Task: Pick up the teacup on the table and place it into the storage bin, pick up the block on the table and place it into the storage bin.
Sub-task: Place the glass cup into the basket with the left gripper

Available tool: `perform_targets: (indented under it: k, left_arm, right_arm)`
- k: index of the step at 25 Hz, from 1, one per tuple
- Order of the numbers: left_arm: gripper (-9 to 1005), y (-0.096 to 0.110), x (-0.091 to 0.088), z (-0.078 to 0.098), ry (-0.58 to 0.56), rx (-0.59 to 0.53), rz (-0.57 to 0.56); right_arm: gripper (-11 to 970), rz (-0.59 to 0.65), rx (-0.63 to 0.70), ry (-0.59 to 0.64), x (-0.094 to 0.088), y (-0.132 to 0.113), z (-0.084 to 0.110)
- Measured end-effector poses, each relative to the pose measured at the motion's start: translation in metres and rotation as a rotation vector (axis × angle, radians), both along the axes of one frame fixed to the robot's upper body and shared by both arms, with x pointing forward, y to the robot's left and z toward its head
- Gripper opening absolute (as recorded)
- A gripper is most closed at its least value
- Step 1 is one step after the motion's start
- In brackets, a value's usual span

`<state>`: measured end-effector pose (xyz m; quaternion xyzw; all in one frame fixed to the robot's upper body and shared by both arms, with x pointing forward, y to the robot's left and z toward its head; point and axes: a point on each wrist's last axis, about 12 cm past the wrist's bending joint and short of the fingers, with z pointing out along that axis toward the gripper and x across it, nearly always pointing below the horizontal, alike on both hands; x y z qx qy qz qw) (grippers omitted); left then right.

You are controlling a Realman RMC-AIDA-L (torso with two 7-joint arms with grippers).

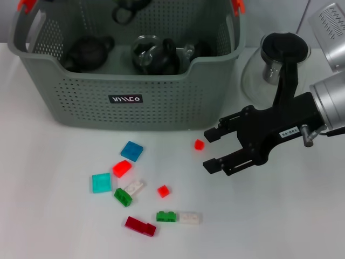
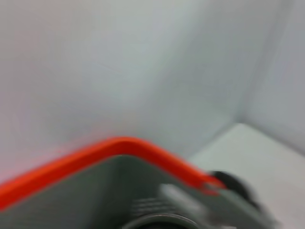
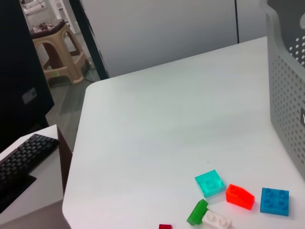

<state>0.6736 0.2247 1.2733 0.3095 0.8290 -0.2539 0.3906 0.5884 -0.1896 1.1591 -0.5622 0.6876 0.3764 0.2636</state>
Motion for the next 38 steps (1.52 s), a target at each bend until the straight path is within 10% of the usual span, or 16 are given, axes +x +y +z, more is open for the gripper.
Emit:
perform_targets:
  k: [18,38]
  left_arm:
    - [44,-0.029,0.032,-0.078,-0.114,0.283,0.222]
    - [45,-0.042,0.021,-0.104,-0.096,0.403,0.176]
  right_arm:
    - [775,-0.018,-0.009,0.012,0.001,-0.002,0.001]
    - [775,-0.009,-0.009,0.013,0.000,0.000,-0.001]
